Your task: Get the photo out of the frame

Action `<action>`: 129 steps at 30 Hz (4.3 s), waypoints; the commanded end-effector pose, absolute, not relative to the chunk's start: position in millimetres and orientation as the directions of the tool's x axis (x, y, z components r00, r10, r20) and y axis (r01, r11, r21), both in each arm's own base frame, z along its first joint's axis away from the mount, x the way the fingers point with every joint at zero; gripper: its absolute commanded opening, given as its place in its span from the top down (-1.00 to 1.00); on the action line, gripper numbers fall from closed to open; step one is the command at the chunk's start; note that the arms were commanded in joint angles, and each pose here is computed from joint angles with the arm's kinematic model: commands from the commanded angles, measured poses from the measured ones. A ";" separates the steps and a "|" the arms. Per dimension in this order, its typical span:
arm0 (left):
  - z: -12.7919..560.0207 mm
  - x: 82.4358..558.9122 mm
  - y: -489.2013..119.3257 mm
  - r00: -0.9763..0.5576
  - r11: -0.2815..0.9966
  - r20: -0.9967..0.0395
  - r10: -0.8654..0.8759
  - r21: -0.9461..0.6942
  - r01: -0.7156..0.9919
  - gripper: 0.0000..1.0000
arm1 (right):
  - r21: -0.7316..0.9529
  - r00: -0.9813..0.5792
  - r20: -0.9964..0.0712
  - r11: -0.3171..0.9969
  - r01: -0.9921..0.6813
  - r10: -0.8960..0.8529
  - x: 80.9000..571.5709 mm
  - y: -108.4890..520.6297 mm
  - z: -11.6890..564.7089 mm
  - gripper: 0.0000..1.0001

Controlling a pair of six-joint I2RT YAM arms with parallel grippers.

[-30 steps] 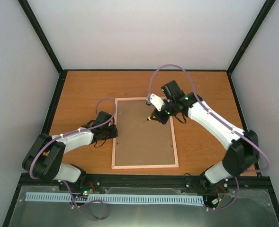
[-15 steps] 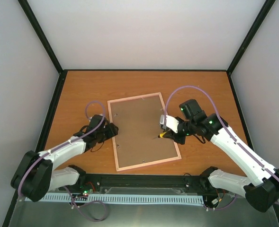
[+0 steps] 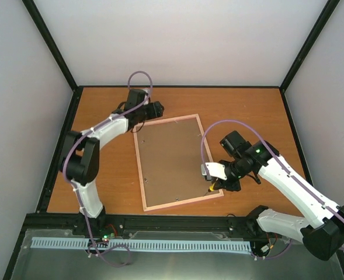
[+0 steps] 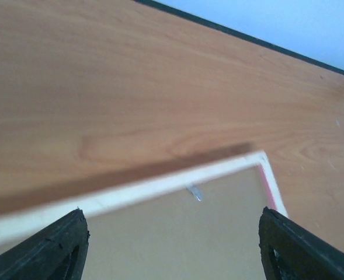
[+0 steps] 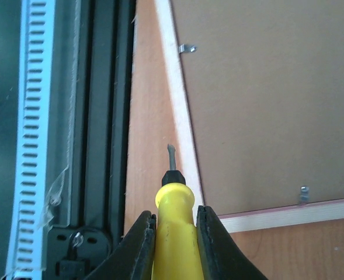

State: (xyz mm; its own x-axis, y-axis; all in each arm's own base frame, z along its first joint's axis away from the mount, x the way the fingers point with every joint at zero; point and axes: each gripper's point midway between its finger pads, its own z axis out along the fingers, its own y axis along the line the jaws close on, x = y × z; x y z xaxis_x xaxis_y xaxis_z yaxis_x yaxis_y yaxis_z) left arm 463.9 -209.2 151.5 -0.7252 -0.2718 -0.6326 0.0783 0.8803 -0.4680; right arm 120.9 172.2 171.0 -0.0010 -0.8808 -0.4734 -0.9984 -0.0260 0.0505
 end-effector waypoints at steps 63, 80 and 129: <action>49.7 234.3 -181.2 -0.964 0.797 -0.230 -0.132 -0.603 0.034 -0.17 | -0.244 -0.360 -0.313 0.440 -0.864 -0.879 372.5 132.0 130.6 0.95; 67.8 268.8 -152.9 -0.915 0.889 -0.334 -0.227 -0.454 -0.055 0.05 | -0.019 -0.354 -0.656 0.484 -0.875 -0.666 357.6 195.7 229.1 0.94; 8.9 227.4 -153.2 -0.951 0.869 -0.240 -0.197 -0.491 -0.056 0.64 | 0.267 -0.392 -0.649 0.288 -0.920 -0.652 324.3 381.7 164.3 0.94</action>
